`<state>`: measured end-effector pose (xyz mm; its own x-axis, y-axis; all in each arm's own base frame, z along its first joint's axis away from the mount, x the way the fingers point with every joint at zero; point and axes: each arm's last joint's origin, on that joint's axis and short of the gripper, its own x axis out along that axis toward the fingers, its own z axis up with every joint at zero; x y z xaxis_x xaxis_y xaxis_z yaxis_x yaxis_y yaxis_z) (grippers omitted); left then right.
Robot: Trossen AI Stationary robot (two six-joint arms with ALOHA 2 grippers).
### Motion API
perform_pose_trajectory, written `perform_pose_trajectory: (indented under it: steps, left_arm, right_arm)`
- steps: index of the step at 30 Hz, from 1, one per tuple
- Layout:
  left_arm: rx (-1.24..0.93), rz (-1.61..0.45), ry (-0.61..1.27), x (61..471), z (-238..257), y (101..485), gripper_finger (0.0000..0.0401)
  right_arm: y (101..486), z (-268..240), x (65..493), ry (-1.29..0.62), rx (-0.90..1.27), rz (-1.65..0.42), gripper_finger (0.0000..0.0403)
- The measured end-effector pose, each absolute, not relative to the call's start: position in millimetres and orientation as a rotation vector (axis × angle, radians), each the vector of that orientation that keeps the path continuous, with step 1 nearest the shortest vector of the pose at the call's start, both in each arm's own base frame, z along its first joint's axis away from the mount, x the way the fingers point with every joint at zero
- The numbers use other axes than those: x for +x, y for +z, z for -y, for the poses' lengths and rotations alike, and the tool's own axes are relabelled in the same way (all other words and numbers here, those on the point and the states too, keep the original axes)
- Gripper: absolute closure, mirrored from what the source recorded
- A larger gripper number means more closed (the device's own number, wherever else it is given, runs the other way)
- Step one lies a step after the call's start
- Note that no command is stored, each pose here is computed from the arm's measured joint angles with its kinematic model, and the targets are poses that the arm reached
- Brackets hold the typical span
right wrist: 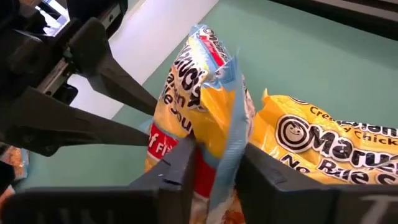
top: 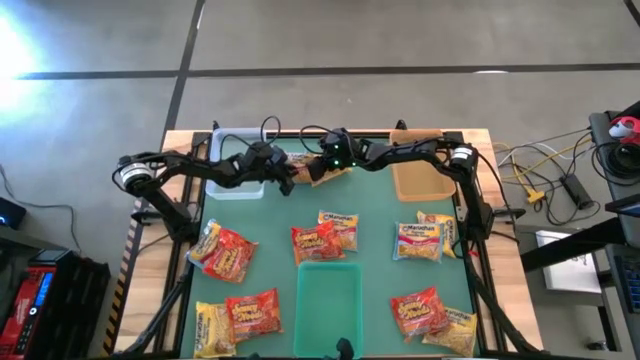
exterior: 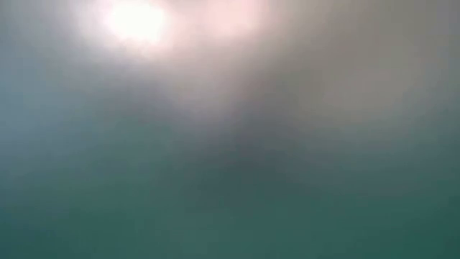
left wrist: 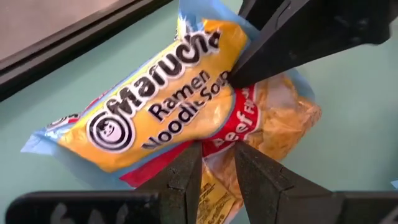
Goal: Sort Maruchan noodles
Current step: Put the blue noodle pack into the yellow bin
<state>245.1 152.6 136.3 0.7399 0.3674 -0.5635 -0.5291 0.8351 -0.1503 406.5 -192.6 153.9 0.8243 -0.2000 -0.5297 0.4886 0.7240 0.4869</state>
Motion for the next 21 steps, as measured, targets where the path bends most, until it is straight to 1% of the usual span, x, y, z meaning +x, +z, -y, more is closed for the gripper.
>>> perform_pose_trajectory:
  steps: [4, 8, 12, 17, 21]
  left_arm:
    - [-0.311, -0.537, 0.5, 246.4, -153.4, 138.8, 0.0321]
    - [-0.328, -0.523, 0.476, 245.7, -152.0, 144.0, 0.0321]
    - [-0.341, -0.496, 0.413, 243.6, -147.8, 154.6, 0.0321]
    - [-0.318, -0.465, 0.409, 236.2, -143.2, 173.9, 0.0321]
    - [-0.295, -0.451, 0.41, 229.0, -138.8, 187.9, 0.0321]
  right_arm:
    - [153.5, 193.6, 405.8, -0.396, 0.65, -0.474, 0.0363]
    - [153.1, 195.0, 404.8, -0.395, 0.637, -0.481, 0.039]
    - [154.3, 197.5, 403.4, -0.396, 0.631, -0.479, 0.0394]
    - [160.2, 201.0, 400.0, -0.392, 0.613, -0.474, 0.0394]
    - [175.2, 200.7, 396.6, -0.381, 0.567, -0.458, 0.0395]
